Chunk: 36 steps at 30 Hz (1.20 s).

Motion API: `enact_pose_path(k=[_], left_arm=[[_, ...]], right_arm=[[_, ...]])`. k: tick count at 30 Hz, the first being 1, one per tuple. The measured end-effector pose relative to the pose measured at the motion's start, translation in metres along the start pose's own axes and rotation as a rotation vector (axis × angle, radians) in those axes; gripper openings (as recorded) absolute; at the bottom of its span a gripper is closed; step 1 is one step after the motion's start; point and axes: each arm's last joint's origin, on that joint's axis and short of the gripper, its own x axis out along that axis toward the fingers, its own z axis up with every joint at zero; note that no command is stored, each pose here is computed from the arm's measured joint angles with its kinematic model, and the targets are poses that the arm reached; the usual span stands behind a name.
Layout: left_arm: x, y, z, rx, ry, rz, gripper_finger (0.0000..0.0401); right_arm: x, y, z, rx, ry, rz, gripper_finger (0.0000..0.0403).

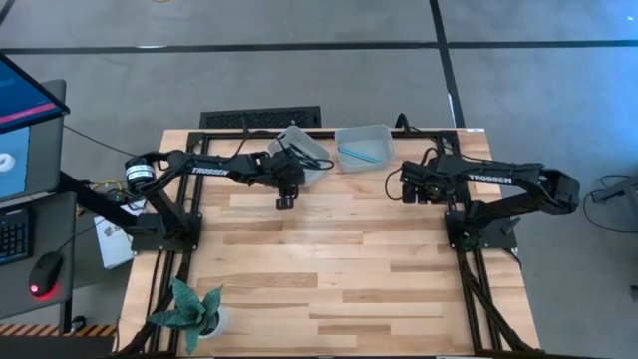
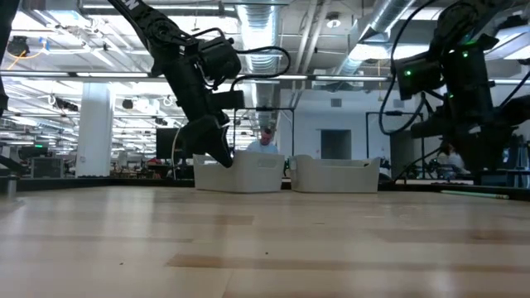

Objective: Sort pens & pencils
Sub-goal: Put the light green pencil into the right gray bin

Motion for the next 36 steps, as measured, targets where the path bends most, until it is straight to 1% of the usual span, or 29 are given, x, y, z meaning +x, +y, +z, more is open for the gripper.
enact_pose_path(k=[6, 9, 16, 22, 26, 33, 36], left_arm=[[0.000, 0.000, 0.000, -0.002, -0.002, 0.001, 0.0122], [0.000, 0.000, 0.000, -0.002, -0.002, 0.001, 0.0122], [0.000, 0.000, 0.000, 0.001, -0.002, 0.001, 0.0122], [0.000, 0.000, 0.001, 0.006, -0.012, 0.005, 0.0122], [0.000, 0.001, 0.002, 0.008, -0.025, 0.010, 0.0122], [0.000, 0.001, 0.002, 0.009, -0.025, 0.010, 0.0122], [0.000, 0.001, 0.002, 0.009, -0.025, 0.010, 0.0122]], right_arm=[[0.001, -0.003, 0.008, 0.093, -0.011, -0.006, 0.0146], [0.001, -0.005, 0.012, 0.112, -0.024, -0.006, 0.0146], [0.002, -0.006, 0.013, 0.094, -0.013, -0.014, 0.0146], [0.002, -0.009, 0.017, 0.125, -0.023, -0.019, 0.0146], [0.003, -0.011, 0.022, 0.105, -0.045, -0.035, 0.0146], [0.005, -0.018, 0.030, 0.066, -0.036, -0.047, 0.0146], [0.011, -0.024, 0.032, 0.089, -0.020, -0.064, 0.0146]])
